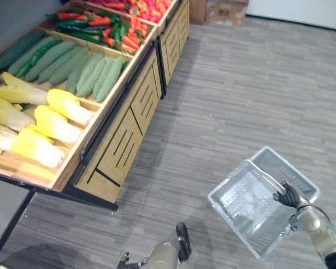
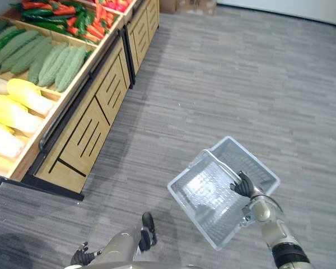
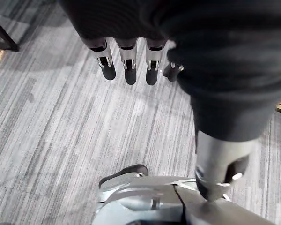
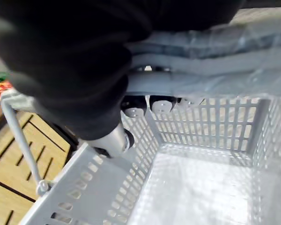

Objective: Pick vegetable in the basket

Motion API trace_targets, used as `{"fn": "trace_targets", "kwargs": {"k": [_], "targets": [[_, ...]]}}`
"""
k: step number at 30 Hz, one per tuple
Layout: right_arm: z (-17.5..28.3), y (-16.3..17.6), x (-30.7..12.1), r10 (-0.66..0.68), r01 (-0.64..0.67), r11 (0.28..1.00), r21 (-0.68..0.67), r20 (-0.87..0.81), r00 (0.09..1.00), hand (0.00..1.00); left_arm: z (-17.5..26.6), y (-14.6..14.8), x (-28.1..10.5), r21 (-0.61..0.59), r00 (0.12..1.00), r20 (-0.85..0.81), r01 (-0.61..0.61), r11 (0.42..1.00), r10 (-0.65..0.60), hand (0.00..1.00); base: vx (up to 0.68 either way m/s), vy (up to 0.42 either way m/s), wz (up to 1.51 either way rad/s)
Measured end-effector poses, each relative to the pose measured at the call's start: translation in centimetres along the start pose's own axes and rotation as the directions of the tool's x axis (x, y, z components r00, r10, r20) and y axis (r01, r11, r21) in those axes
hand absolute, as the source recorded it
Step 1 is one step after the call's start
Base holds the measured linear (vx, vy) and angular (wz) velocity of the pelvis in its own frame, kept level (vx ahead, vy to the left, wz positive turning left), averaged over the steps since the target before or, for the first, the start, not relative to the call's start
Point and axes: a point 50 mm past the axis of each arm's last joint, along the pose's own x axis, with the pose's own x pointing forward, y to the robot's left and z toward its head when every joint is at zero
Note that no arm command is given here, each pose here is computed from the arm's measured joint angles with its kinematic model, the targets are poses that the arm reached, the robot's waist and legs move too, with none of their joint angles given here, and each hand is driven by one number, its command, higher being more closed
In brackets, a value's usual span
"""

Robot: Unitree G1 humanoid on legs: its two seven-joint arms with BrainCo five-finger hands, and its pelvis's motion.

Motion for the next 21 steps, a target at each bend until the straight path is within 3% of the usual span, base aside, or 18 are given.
{"fn": "trace_targets", "kwargs": {"k": [3,7,12,19,21], "targets": [[0.0,2.5,-0.6,0.056,-0.056,0.998,0.039,-0.011,0.998,1.00,0.8,1.1,0.2,0.045,0.999,0.035,-0.017,0.999,0.016,0.00,0.36,0.080,0.91],[-1.2,1.4,-0.9,0.001,0.003,0.998,0.060,-0.064,0.998,1.00,3.1,0.8,0.7,0.056,0.994,0.108,-0.007,0.998,0.001,0.00,0.38,-0.009,1.26],[-3.4,2.5,-2.3,0.049,-0.038,0.997,0.070,-0.169,0.984,1.00,5.4,0.7,1.0,0.032,0.983,0.182,-0.010,0.999,0.004,0.00,0.40,-0.125,1.31],[-6.4,2.7,-4.5,0.020,0.022,0.991,0.135,-0.305,0.952,1.00,3.3,1.8,1.0,0.022,0.994,0.102,-0.038,0.999,0.036,0.00,0.50,-0.375,1.14],[-7.5,2.4,-5.1,0.002,0.057,0.986,0.157,-0.354,0.935,1.00,2.5,0.5,0.8,0.007,0.998,0.065,-0.009,1.000,0.008,0.00,0.52,-0.520,1.15]]}}
